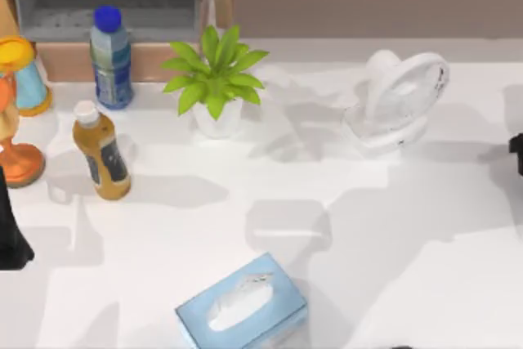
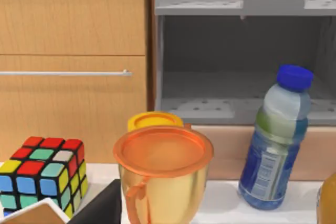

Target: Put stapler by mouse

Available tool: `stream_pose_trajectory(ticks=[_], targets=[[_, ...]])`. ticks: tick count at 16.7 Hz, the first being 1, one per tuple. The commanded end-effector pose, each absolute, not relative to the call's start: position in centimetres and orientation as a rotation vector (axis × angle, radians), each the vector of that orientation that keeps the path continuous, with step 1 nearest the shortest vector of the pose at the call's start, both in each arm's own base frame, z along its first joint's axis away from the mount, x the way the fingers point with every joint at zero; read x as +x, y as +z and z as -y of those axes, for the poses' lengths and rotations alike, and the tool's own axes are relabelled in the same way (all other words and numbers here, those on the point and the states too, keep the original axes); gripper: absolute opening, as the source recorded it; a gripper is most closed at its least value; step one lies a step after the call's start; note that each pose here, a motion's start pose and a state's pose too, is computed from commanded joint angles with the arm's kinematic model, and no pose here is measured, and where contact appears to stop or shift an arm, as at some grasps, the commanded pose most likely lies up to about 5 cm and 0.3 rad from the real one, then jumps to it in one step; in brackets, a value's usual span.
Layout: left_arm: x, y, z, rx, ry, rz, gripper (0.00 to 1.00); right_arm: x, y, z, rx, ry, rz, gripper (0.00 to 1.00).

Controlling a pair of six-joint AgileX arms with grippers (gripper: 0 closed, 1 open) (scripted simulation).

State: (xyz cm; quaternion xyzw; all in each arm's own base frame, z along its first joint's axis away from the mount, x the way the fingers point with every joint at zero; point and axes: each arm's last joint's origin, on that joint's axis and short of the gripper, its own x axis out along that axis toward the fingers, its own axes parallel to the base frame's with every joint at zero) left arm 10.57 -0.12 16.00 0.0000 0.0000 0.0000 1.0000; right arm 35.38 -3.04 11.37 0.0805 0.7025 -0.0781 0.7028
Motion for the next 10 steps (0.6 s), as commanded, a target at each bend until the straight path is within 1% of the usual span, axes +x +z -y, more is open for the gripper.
stream_pose_trajectory(ticks=[8,9,10], targets=[[10.57,16.0,0.12,0.0,0.0,0.0,1.0,35.38,11.37,3.04,0.179,-0.174,-1.563,0.02],[10.57,16.0,0.12,0.0,0.0,0.0,1.0,35.38,11.37,3.04,0.179,-0.174,-1.563,0.0],[10.57,16.0,0.12,0.0,0.0,0.0,1.0,35.38,11.37,3.04,0.179,-0.174,-1.563,0.0]])
